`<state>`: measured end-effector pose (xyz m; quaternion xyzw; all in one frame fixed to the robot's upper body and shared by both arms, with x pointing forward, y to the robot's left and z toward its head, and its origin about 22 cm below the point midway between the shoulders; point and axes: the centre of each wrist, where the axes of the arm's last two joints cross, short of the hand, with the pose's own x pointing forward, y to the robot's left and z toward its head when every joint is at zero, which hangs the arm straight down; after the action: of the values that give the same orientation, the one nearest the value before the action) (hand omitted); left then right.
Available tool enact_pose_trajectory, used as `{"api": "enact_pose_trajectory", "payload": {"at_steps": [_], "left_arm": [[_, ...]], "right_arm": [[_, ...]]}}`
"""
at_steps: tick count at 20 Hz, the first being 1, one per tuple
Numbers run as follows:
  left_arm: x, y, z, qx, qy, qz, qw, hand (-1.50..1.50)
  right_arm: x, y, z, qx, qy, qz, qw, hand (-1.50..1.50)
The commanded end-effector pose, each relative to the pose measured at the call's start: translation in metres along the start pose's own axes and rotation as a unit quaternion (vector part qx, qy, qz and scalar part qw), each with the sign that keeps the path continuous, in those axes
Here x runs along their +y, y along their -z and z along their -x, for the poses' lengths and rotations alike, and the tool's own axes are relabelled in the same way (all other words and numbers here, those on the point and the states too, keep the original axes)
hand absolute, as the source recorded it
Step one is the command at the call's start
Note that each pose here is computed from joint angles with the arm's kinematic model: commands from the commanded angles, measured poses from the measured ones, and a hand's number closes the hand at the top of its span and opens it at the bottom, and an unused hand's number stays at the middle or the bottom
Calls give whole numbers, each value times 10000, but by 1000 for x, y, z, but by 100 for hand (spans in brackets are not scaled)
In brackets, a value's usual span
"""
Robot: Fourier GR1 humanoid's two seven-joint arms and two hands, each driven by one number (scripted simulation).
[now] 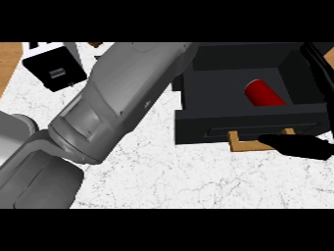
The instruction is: Pick up the can, place it into the drawer and close the drawer
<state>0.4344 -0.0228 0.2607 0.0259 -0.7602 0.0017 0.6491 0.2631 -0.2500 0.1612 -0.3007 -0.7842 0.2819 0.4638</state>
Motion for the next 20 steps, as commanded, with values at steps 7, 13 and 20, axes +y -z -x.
{"api": "enact_pose_trajectory", "payload": {"at_steps": [7,13,20], "left_arm": [[6,2,14,-20,36,194,9998,-150],[29,15,2,48,-25,-77,10000,-150],[42,16,4,104,-14,-24,9999,-150]], "right_arm": [[77,44,32,114,-1369,-434,9896,-150],[112,55,51,-103,-1595,-526,9857,-150],[148,80,71,126,-1958,-118,9805,-150]]}}
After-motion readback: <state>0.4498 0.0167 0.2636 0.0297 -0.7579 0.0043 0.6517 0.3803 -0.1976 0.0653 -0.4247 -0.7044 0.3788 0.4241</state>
